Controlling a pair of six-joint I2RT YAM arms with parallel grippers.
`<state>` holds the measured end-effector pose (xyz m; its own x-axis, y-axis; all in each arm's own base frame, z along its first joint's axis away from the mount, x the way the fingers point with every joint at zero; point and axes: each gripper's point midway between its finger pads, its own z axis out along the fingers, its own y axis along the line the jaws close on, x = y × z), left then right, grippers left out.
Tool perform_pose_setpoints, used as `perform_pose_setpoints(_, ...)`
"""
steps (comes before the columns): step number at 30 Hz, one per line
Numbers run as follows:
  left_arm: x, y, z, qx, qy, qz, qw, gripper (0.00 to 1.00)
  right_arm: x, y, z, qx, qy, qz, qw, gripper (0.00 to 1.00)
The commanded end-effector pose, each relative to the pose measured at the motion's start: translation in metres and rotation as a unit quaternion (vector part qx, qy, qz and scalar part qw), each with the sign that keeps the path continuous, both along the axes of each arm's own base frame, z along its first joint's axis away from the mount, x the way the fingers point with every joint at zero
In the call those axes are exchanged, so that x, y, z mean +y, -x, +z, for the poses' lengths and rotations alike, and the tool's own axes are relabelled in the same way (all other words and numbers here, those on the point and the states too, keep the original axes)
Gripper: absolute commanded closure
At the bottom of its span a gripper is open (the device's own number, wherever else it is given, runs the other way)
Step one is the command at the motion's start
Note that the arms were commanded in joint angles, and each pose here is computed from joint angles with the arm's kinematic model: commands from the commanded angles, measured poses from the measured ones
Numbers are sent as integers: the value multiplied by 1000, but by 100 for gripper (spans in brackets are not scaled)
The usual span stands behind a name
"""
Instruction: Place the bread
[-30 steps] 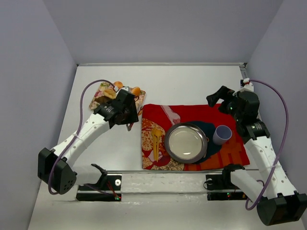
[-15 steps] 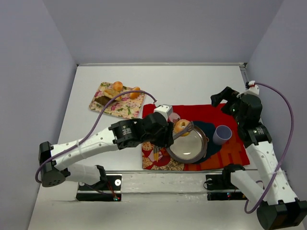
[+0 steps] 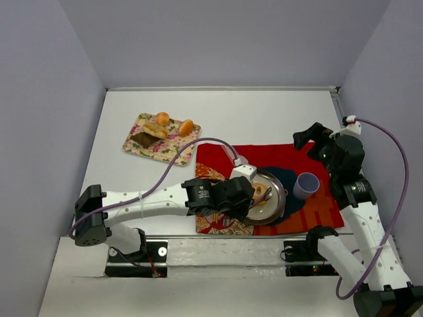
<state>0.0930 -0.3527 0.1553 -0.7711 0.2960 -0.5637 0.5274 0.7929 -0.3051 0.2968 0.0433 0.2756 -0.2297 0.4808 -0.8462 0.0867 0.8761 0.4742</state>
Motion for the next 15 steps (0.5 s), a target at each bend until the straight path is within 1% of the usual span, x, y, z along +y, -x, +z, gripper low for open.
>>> perform_pose_setpoints(1,-9,-5,14,-22,24,3,999,57,-7,0,15,-30,6,-16,999,0)
perform_pose_setpoints(2,-9,-4,15,-22,22,0,1000,53,-7,1,15,-30,6,-17,999,0)
perform_pose_setpoints(7,-9,1,13,-14,19,-10,1000,45,-9,1,14,-29,9,-21,999,0)
perform_pose_setpoints(13,-7,10,-3,10,-4,-23,1000,44,-9,1,15,-30,9,-22,999,0)
perform_pose_setpoints(15,-3,10,-14,13,-30,-15,999,44,-10,2,15,-30,9,-24,999,0)
